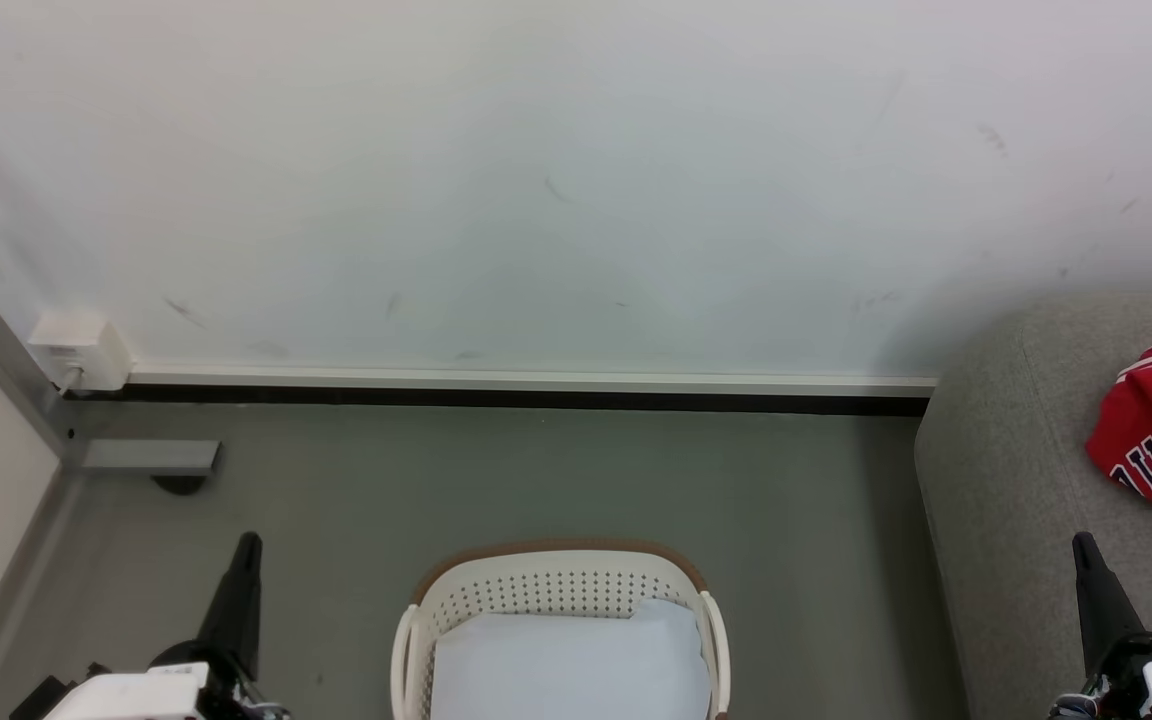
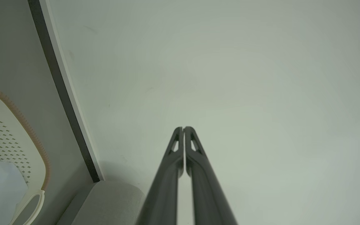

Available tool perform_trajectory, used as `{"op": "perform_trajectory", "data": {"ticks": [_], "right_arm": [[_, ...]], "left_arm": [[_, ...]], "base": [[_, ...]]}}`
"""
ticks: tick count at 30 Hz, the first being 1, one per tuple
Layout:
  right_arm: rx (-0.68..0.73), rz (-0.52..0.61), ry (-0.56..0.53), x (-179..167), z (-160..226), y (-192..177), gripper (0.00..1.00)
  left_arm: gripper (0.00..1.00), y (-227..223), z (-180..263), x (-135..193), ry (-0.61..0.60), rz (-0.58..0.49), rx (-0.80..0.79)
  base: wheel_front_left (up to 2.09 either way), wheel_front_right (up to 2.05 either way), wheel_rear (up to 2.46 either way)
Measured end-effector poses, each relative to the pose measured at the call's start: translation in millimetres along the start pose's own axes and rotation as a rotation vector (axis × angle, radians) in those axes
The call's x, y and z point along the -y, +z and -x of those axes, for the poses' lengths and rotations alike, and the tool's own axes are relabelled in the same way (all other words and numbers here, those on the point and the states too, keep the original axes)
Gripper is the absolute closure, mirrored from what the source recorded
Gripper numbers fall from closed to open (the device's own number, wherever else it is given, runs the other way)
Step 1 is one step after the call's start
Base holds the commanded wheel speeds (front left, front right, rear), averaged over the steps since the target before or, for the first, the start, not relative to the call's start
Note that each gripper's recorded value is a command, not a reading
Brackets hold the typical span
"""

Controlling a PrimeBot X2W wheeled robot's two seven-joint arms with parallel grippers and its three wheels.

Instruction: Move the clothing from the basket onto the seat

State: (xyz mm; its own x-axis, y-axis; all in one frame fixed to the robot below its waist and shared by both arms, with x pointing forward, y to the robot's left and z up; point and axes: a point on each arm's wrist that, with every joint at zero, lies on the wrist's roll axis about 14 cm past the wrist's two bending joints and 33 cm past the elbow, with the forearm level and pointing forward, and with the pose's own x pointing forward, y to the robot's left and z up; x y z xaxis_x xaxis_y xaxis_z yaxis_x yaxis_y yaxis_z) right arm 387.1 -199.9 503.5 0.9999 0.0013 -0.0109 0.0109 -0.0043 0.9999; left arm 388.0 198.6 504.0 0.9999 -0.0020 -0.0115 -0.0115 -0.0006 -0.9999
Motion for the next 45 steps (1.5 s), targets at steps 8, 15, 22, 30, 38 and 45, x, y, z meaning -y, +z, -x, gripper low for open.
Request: {"op": "perform_trajectory", "data": {"ticks": [8, 15, 22, 30, 38, 45], "right_arm": [[0.001, 0.000, 0.000, 0.0, 0.0, 0.1, 1.00], [0.001, -0.001, 0.000, 0.0, 0.0, 0.1, 1.00], [0.001, -0.001, 0.000, 0.0, 0.0, 0.0, 1.00], [0.001, -0.002, 0.000, 0.0, 0.0, 0.1, 1.00], [0.001, -0.002, 0.000, 0.0, 0.0, 0.1, 1.00], [0.001, -0.002, 0.000, 0.0, 0.0, 0.1, 1.00]], "left_arm": [[1.00, 0.0, 0.0, 0.0, 0.000, 0.000, 0.000], [1.00, 0.0, 0.0, 0.0, 0.000, 0.000, 0.000], [1.00, 0.0, 0.0, 0.0, 0.000, 0.000, 0.000], [1.00, 0.0, 0.0, 0.0, 0.000, 0.000, 0.000], [1.00, 0.0, 0.0, 0.0, 0.000, 0.000, 0.000], [1.00, 0.0, 0.0, 0.0, 0.000, 0.000, 0.000]], "base": [[0.00, 0.00, 0.00], [0.00, 0.00, 0.00], [0.00, 0.00, 0.00], [0.00, 0.00, 0.00], [0.00, 0.00, 0.00], [0.00, 0.00, 0.00]]}}
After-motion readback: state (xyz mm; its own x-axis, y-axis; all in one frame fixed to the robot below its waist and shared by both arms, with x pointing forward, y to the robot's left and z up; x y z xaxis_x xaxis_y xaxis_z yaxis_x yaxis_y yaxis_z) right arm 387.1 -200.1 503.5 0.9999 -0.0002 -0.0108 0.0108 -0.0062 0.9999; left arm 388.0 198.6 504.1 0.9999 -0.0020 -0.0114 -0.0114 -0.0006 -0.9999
